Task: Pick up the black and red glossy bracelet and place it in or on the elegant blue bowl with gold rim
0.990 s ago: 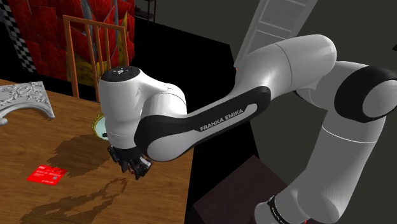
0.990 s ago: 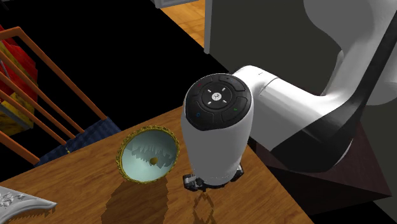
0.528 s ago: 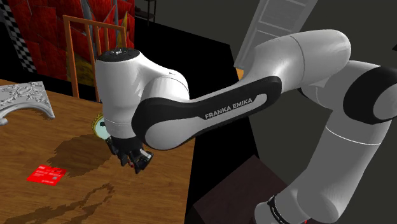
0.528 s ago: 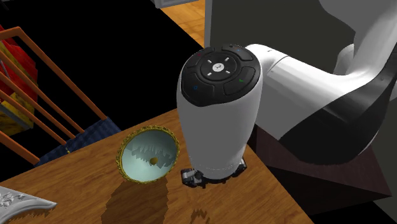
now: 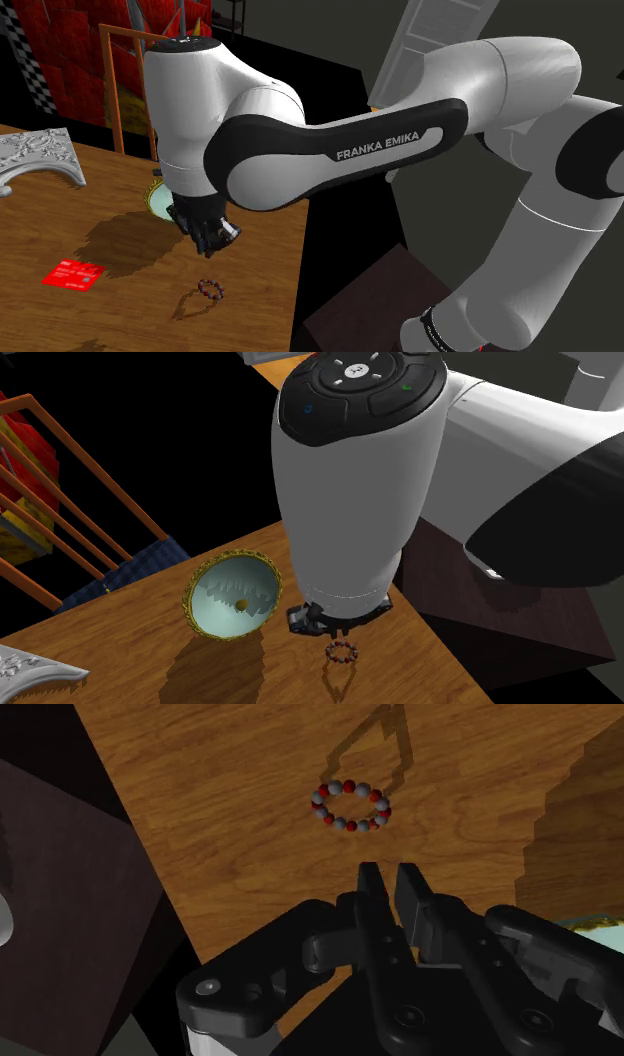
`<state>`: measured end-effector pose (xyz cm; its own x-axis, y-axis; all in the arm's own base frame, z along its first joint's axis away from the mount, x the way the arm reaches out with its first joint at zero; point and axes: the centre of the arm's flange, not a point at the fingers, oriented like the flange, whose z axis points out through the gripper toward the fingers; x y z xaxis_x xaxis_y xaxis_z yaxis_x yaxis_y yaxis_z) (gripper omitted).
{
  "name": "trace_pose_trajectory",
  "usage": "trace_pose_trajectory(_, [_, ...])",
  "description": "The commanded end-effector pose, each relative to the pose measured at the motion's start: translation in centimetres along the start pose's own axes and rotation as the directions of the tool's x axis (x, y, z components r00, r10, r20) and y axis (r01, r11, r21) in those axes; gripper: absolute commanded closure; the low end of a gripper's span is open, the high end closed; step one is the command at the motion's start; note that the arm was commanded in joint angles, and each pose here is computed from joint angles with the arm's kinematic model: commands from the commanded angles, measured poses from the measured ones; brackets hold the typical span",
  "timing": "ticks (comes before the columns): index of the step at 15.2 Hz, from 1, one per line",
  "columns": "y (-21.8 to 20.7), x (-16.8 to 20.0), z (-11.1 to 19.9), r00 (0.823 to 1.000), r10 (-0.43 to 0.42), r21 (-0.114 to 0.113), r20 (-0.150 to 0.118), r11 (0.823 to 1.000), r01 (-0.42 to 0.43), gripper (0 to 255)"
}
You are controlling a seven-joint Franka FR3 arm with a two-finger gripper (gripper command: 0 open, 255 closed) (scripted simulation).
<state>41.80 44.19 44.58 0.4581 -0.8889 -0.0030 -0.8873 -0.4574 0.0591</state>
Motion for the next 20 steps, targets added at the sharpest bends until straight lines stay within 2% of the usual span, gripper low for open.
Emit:
trace_pose_trajectory(1, [0.0,0.0,-1.0,1.000,0.000,0.000,0.000,1.000,0.000,255])
trace_pose_trajectory(3, [0.1,0.0,-2.1,1.000,0.000,0.000,0.000,1.000,0.000,255])
trace_pose_trajectory(4, [0.1,0.0,-1.4,1.000,0.000,0.000,0.000,1.000,0.000,255])
trace_pose_trajectory(5, [0.1,0.0,-1.4,1.000,0.000,0.000,0.000,1.000,0.000,0])
trace_pose_trajectory(9, [2.8,2.4,3.8,0.995,0.061,0.094,0.079,0.993,-0.069,0])
trace_pose_trajectory(13, [5.1,4.1,9.3,0.980,0.114,0.182,0.163,0.973,-0.144,0])
trace_pose_trajectory(14, [5.4,4.3,9.9,0.978,0.119,0.191,0.173,0.970,-0.152,0])
trace_pose_trajectory(20, [4.7,3.8,13.0,0.978,0.119,0.191,0.173,0.970,-0.152,0])
